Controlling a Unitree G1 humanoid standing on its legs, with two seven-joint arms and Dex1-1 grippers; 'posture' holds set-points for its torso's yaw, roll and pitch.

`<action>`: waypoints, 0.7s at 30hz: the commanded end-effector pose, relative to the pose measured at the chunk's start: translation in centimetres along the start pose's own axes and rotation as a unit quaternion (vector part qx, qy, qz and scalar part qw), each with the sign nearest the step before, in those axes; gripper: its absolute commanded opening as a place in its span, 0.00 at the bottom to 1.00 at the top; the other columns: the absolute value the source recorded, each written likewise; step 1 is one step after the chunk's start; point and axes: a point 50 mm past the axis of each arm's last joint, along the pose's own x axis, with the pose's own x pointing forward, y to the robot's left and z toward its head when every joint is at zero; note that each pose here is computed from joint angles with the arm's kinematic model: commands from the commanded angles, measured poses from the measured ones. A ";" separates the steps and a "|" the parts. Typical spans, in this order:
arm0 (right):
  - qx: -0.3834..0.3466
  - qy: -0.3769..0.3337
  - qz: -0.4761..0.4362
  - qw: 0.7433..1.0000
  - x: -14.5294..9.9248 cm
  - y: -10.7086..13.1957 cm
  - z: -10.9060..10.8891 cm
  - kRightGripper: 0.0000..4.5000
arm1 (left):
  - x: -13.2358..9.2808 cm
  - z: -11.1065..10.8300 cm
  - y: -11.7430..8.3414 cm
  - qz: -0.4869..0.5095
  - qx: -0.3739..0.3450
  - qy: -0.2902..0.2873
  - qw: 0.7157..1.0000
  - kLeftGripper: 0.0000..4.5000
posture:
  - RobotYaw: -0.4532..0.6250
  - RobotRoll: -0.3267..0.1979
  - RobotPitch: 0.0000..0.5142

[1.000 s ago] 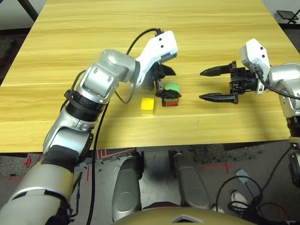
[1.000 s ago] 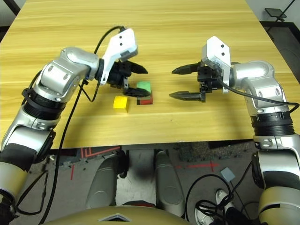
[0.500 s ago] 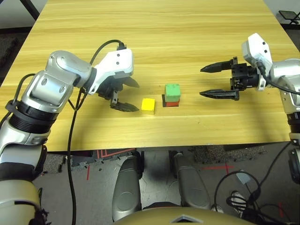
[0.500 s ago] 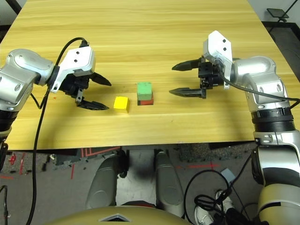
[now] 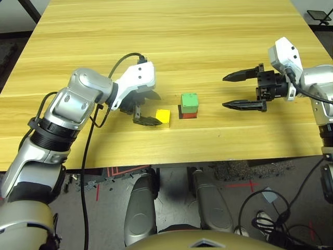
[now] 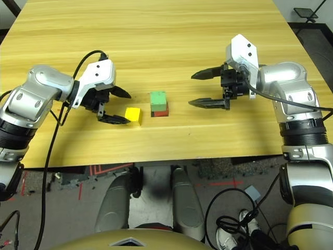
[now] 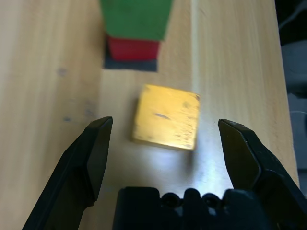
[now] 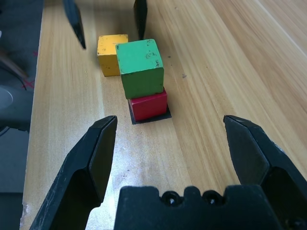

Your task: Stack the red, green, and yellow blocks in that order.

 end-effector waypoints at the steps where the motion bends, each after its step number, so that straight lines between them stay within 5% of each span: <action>1: -0.002 0.005 -0.003 1.000 -0.3 0.2 0.1 1.00 | 0.9 -0.2 -0.8 -0.015 0.004 0.004 1.000 1.00 | 0.46 0.61 0.48; 6: -0.001 0.005 -0.004 1.000 -0.3 0.2 0.1 1.00 | 1.7 -0.3 -1.1 -0.004 -0.007 -0.002 1.000 0.96 | 0.46 0.61 0.48; 14: 0.000 0.003 -0.005 1.000 -0.1 0.1 0.1 1.00 | 1.7 1.1 -0.6 0.040 -0.023 -0.029 0.999 0.46 | 0.48 0.62 0.48; 21: 0.001 0.001 -0.006 1.000 0.0 0.0 0.0 1.00 | -0.9 1.1 0.0 0.073 -0.024 0.008 0.997 0.46 | 0.49 0.64 0.47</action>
